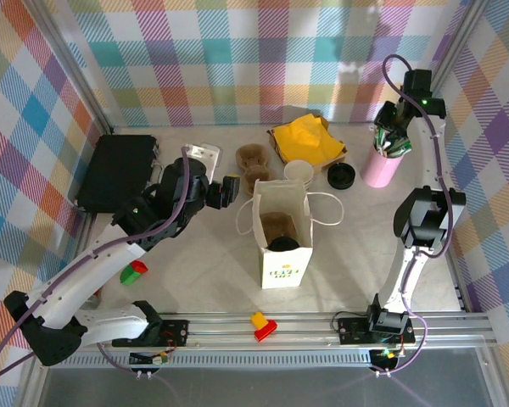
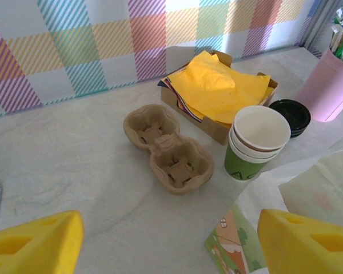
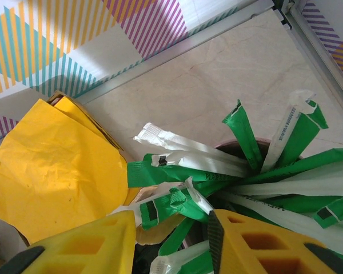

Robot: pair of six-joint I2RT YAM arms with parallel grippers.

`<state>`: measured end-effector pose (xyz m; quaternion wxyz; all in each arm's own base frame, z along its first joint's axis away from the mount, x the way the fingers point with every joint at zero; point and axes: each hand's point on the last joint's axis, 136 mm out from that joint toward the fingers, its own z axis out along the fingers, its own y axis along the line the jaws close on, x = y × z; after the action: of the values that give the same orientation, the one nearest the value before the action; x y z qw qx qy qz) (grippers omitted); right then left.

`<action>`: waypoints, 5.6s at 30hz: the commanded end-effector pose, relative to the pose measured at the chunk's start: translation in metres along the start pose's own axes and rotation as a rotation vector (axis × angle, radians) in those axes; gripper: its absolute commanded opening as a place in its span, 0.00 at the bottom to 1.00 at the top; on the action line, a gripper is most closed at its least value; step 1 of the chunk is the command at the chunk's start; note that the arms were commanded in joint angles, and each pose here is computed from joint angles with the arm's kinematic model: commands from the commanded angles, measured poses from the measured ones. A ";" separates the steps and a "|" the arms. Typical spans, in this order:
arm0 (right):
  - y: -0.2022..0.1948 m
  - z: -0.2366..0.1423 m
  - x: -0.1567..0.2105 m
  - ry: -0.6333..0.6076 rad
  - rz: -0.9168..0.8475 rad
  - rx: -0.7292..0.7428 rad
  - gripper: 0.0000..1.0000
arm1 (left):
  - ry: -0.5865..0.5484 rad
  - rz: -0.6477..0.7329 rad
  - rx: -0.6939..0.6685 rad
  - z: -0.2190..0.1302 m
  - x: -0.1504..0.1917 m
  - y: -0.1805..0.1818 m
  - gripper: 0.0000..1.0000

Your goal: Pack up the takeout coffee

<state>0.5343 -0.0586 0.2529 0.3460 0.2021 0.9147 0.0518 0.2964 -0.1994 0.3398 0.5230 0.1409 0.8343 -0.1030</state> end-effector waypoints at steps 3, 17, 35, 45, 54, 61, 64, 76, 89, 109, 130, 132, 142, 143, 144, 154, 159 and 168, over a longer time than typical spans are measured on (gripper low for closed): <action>-0.001 0.000 -0.019 -0.048 0.011 -0.016 0.38 | -0.027 0.002 0.005 -0.001 -0.007 0.002 0.79; 0.000 0.017 -0.013 -0.004 0.015 -0.028 0.33 | -0.022 -0.002 0.017 -0.001 -0.008 0.000 0.79; 0.001 0.026 -0.008 0.020 0.015 -0.037 0.23 | -0.007 -0.003 0.056 -0.002 -0.008 -0.007 0.78; 0.001 0.021 -0.011 0.013 0.009 -0.030 0.13 | 0.001 -0.004 0.061 -0.001 -0.009 -0.009 0.78; 0.006 -0.011 -0.021 -0.029 -0.001 -0.048 0.06 | -0.002 -0.019 0.074 -0.007 -0.012 -0.009 0.78; 0.015 -0.048 -0.027 -0.078 0.004 -0.089 0.05 | -0.010 -0.033 0.069 -0.010 -0.006 -0.005 0.78; 0.018 -0.061 -0.027 -0.087 0.007 -0.109 0.02 | 0.030 -0.041 0.055 -0.005 0.005 -0.004 0.78; 0.025 -0.127 -0.027 -0.152 -0.011 -0.157 0.00 | 0.056 -0.218 0.083 -0.032 0.021 0.002 0.78; 0.059 -0.246 -0.019 -0.311 -0.081 -0.387 0.00 | 0.076 -0.337 0.048 -0.057 0.043 0.020 0.73; 0.166 -0.397 0.120 -0.042 -0.207 -1.073 0.00 | 0.104 -0.382 0.015 -0.064 0.059 0.029 0.70; 0.197 -0.351 0.251 0.315 -0.332 -1.018 0.00 | 0.125 -0.382 0.015 -0.055 0.064 0.026 0.70; 0.202 -0.348 0.260 0.335 -0.350 -1.018 0.00 | 0.129 -0.381 0.017 -0.055 0.065 0.025 0.70; 0.224 -0.330 0.262 0.290 -0.376 -1.004 0.00 | 0.130 -0.382 0.013 -0.056 0.067 0.026 0.70; 0.224 -0.326 0.259 0.274 -0.375 -0.987 0.00 | 0.130 -0.382 0.012 -0.056 0.067 0.026 0.70; 0.224 -0.322 0.256 0.253 -0.379 -0.970 0.00 | 0.130 -0.381 0.010 -0.056 0.067 0.027 0.70; 0.234 -0.286 0.233 0.132 -0.360 -0.851 0.08 | 0.132 -0.366 0.000 -0.052 0.068 0.027 0.70; 0.245 -0.280 0.226 0.126 -0.379 -0.837 0.22 | 0.140 -0.355 -0.007 -0.050 0.070 0.027 0.70; 0.246 -0.250 0.168 0.022 -0.383 -0.639 0.46 | 0.156 -0.334 -0.017 -0.044 0.071 0.026 0.70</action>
<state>0.3203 0.2672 0.3943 0.3613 -0.1089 0.8691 0.3197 0.2355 -0.1562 0.2960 0.4294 0.0036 0.8837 -0.1860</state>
